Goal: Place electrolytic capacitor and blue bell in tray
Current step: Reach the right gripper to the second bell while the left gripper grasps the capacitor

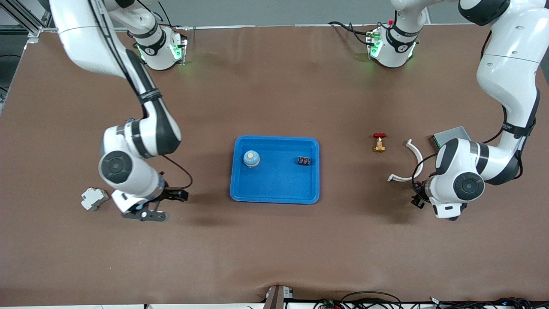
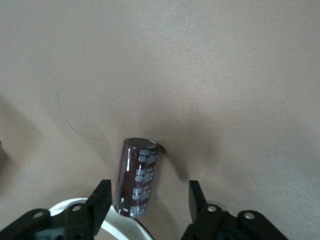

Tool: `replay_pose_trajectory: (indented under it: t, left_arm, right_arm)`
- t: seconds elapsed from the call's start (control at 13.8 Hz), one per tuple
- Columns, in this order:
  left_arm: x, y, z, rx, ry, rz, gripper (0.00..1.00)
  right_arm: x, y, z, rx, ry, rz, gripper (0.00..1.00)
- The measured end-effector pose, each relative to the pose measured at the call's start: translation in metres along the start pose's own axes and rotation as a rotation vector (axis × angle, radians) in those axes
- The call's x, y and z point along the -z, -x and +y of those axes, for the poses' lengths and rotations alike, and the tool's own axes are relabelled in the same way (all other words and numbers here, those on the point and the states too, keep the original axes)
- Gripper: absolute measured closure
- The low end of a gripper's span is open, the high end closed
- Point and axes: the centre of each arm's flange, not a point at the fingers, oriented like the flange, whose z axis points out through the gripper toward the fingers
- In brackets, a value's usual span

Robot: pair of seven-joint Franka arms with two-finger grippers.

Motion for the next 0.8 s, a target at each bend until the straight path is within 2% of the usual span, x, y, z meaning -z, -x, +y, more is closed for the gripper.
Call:
replay_pose_trajectory:
  t: [0.07, 0.14, 0.29, 0.36, 0.58, 0.8]
  left_arm:
    - [-0.003, 0.0, -0.001, -0.002, -0.004, 0.0, 0.33]
    - [-0.006, 0.001, -0.002, -0.004, -0.005, 0.0, 0.41]
    - [-0.01, 0.002, -0.003, -0.006, -0.004, -0.002, 0.65]
    - [-0.01, 0.003, -0.003, -0.006, -0.004, -0.001, 0.7]
    - [-0.008, 0.004, -0.001, -0.009, -0.001, 0.0, 0.7]
    - [0.022, 0.011, 0.006, -0.02, 0.024, 0.018, 0.7]
  right_arm:
    - [-0.003, -0.004, 0.018, 0.027, -0.001, 0.003, 0.0]
    - [-0.009, -0.008, 0.038, 0.053, -0.002, 0.009, 0.0]
    - [-0.028, -0.012, 0.086, 0.09, -0.004, 0.022, 0.0]
    - [-0.038, -0.011, 0.108, 0.1, -0.004, 0.027, 0.0]
    - [-0.063, -0.005, 0.146, 0.122, -0.006, 0.066, 0.0]
    - [-0.077, 0.003, 0.147, 0.124, -0.011, 0.089, 0.0]
